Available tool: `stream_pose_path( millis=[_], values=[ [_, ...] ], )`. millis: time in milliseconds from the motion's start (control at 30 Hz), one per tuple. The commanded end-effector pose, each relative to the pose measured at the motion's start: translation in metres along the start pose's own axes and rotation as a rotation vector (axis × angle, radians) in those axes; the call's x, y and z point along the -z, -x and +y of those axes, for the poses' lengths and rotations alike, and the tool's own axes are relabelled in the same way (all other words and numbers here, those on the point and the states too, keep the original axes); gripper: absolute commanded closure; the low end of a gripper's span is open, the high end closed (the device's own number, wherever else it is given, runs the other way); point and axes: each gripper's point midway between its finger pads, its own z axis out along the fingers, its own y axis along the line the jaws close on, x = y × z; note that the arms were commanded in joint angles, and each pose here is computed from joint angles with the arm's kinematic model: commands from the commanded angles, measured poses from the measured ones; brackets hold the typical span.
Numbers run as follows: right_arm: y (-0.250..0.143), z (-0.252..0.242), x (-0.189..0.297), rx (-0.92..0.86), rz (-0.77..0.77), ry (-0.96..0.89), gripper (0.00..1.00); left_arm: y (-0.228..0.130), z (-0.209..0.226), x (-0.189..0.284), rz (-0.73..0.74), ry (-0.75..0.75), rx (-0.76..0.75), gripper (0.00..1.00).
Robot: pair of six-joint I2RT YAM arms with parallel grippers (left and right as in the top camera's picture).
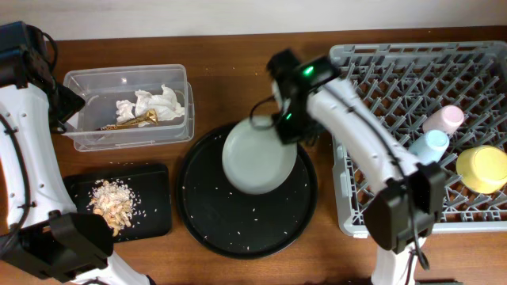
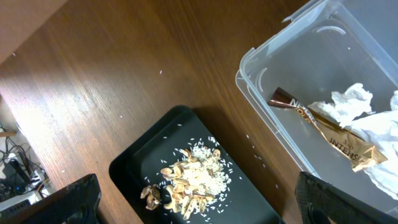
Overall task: Sort waste into correct bins and load items into the dishwasher rack
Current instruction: 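Lift the white plate with the right gripper and carry it over the rack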
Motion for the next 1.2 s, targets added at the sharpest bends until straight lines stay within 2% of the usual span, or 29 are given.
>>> stream_pose_path(
  millis=[0, 100, 233, 433, 767, 1167],
  values=[
    [0.027, -0.049, 0.055, -0.098, -0.165, -0.085, 0.96, 0.003, 0.003, 0.003, -0.013, 0.001, 0.010, 0.01],
    [0.036, -0.098, 0.085, -0.197, -0.246, -0.173, 0.96, 0.003, 0.003, 0.003, -0.012, 0.001, 0.010, 0.01],
    [0.034, -0.166, 0.100, -0.363, -0.290, -0.300, 0.96, 0.003, 0.003, 0.003, -0.012, 0.001, 0.010, 0.01],
    [0.032, -0.221, 0.114, -0.459, -0.342, -0.462, 0.96, 0.003, 0.003, 0.003, -0.013, 0.001, 0.010, 0.01],
    [0.051, -0.254, 0.125, -0.505, -0.427, -0.652, 0.96, 0.003, 0.003, 0.003, -0.013, 0.001, 0.010, 0.01],
    [0.070, -0.259, 0.076, -0.484, -0.353, -0.645, 0.96, 0.003, 0.003, 0.003, -0.012, 0.001, 0.010, 0.00]
  ],
)
